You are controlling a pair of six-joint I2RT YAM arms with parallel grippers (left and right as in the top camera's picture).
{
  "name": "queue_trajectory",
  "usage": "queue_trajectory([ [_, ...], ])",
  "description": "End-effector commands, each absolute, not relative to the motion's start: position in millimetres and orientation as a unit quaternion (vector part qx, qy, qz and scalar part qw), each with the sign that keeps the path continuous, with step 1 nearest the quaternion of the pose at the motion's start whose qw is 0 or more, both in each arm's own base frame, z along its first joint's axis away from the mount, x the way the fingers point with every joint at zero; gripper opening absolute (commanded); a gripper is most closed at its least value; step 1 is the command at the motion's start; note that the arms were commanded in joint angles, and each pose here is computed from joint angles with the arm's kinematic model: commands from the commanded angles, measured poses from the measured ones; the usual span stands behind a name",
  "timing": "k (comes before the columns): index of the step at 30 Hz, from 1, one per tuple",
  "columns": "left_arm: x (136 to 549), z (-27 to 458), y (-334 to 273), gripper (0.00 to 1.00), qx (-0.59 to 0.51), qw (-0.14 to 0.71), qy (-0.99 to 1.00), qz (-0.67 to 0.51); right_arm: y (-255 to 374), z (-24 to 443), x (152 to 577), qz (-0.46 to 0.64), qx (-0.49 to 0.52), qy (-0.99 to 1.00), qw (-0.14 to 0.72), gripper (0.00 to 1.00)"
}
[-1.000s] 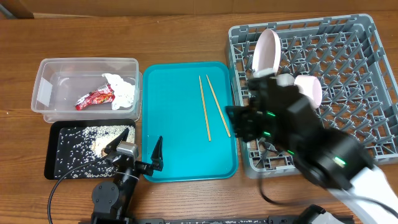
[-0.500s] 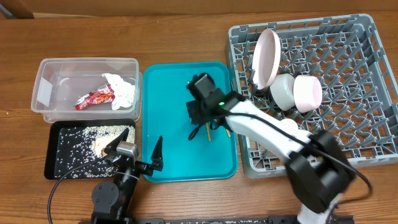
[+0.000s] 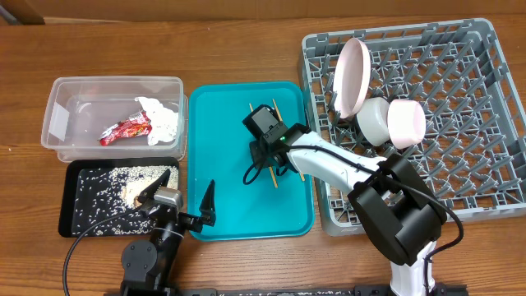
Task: Sort waste into correct bins and load items into the dishwasher
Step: 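Grasp the wooden chopsticks on the teal tray with the right gripper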
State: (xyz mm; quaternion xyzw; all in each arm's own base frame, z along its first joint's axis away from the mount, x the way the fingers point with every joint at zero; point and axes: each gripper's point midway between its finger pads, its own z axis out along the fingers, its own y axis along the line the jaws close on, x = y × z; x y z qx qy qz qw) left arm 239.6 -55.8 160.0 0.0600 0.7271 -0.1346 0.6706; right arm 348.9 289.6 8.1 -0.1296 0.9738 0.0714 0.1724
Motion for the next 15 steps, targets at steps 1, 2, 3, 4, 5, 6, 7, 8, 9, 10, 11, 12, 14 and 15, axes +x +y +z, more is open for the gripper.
queue_trajectory([
  [1, 239.2, 160.5, -56.2, 1.0, 0.058, 0.672, 0.725, -0.14, 291.5, 25.5, 352.4, 0.078, -0.118, 0.974, 0.175, 0.04],
  [2, 239.2, 160.5, -56.2, 1.0, 0.058, 0.672, 0.725, -0.14, 292.5, 38.7, 354.5, 0.082, -0.114, 0.974, 0.18, 0.04],
  [3, 239.2, 160.5, -56.2, 1.0, 0.058, 0.672, 0.725, -0.14, 293.8, 52.7, 357.2, 0.087, -0.113, 0.972, 0.188, 0.04],
  [4, 239.2, 160.5, -56.2, 1.0, 0.058, 0.672, 0.725, -0.14, 294.8, 69.0, 359.8, 0.092, -0.111, 0.969, 0.198, 0.04],
  [5, 239.2, 160.5, -56.2, 1.0, 0.058, 0.672, 0.725, -0.14, 295.8, 87.3, 362.4, 0.098, -0.11, 0.966, 0.211, 0.04],
  [6, 239.2, 160.5, -56.2, 1.0, 0.058, 0.672, 0.725, -0.14, 294.5, 106.1, 365.5, 0.099, -0.107, 0.963, 0.227, 0.04],
  [7, 239.2, 160.5, -56.2, 1.0, 0.058, 0.672, 0.725, -0.14, 290.7, 125.8, 369.2, 0.095, -0.102, 0.959, 0.248, 0.04],
  [8, 239.2, 160.5, -56.2, 1.0, 0.058, 0.672, 0.725, -0.14, 284.8, 146.2, 373.3, 0.087, -0.094, 0.954, 0.272, 0.04],
  [9, 239.2, 160.5, -56.2, 1.0, 0.058, 0.672, 0.725, -0.14, 276.9, 165.6, 378.0, 0.075, -0.084, 0.948, 0.298, 0.04],
  [10, 239.2, 160.5, -56.2, 1.0, 0.058, 0.672, 0.725, -0.14, 268.0, 184.9, 382.5, 0.062, -0.073, 0.941, 0.326, 0.04],
  [11, 239.2, 160.5, -56.2, 1.0, 0.058, 0.672, 0.725, -0.14, 258.1, 201.5, 386.6, 0.047, -0.06, 0.933, 0.353, 0.04],
  [12, 239.2, 160.5, -56.2, 1.0, 0.058, 0.672, 0.725, -0.14, 247.8, 216.2, 389.9, 0.032, -0.046, 0.924, 0.377, 0.04],
  [14, 239.2, 160.5, -56.2, 1.0, 0.058, 0.672, 0.725, -0.14, 230.0, 233.6, 394.6, 0.005, -0.03, 0.914, 0.405, 0.04],
  [15, 239.2, 160.5, -56.2, 1.0, 0.058, 0.672, 0.725, -0.14, 221.9, 235.6, 396.5, -0.015, -0.04, 0.912, 0.408, 0.04],
])
